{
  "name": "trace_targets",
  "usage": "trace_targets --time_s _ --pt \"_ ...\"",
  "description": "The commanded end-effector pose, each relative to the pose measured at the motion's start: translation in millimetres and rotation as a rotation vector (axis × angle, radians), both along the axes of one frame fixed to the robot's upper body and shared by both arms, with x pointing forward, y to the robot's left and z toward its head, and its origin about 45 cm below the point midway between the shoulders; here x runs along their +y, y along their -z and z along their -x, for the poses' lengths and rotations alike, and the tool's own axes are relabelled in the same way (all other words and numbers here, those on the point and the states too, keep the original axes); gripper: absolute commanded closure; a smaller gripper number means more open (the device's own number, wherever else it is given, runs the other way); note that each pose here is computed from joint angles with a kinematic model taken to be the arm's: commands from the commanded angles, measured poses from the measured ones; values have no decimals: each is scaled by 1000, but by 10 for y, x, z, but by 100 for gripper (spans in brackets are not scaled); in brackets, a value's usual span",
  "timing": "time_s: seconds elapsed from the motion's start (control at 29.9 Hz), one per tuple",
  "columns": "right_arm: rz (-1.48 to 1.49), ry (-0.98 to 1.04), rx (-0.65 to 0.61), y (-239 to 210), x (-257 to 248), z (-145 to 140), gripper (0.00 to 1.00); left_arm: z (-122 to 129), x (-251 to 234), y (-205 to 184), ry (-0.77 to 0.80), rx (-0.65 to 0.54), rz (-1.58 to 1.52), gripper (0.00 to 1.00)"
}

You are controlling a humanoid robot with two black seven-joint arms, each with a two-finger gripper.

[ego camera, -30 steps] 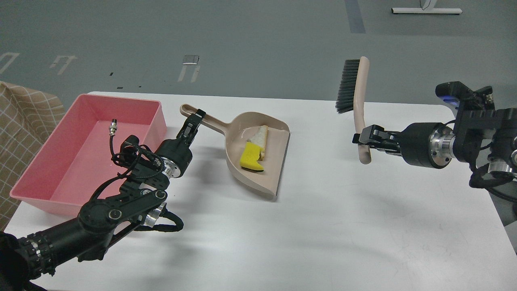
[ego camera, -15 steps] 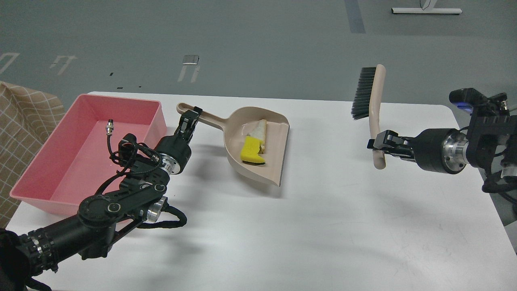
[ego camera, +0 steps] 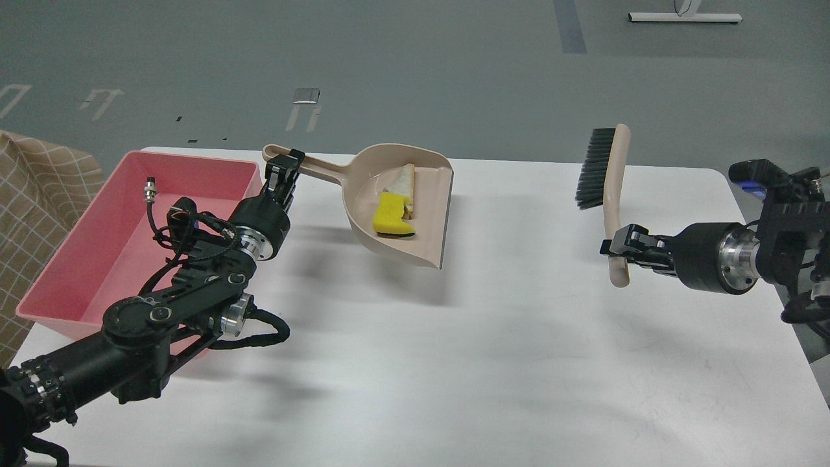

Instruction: Sweep and dump garbage into bin

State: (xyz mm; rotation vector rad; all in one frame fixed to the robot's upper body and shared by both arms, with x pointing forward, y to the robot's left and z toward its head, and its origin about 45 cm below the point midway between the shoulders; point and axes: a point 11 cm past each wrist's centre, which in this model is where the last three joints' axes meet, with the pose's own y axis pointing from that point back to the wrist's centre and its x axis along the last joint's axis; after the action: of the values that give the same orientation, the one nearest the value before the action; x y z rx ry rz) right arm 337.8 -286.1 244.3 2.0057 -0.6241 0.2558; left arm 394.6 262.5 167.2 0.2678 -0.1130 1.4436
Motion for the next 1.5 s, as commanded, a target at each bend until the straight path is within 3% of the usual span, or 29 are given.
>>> trace_targets --time_s 0.0,0.97,1.47 --pt "0 0 5 20 0 11 98 -39 102 -78 -14 -11 -9 100" --pt "-7 1 30 116 15 63 98 -81 1336 -766 -113 -50 -11 100" --pt "-11 1 32 129 29 58 98 112 1878 -959 -131 -47 -70 100"
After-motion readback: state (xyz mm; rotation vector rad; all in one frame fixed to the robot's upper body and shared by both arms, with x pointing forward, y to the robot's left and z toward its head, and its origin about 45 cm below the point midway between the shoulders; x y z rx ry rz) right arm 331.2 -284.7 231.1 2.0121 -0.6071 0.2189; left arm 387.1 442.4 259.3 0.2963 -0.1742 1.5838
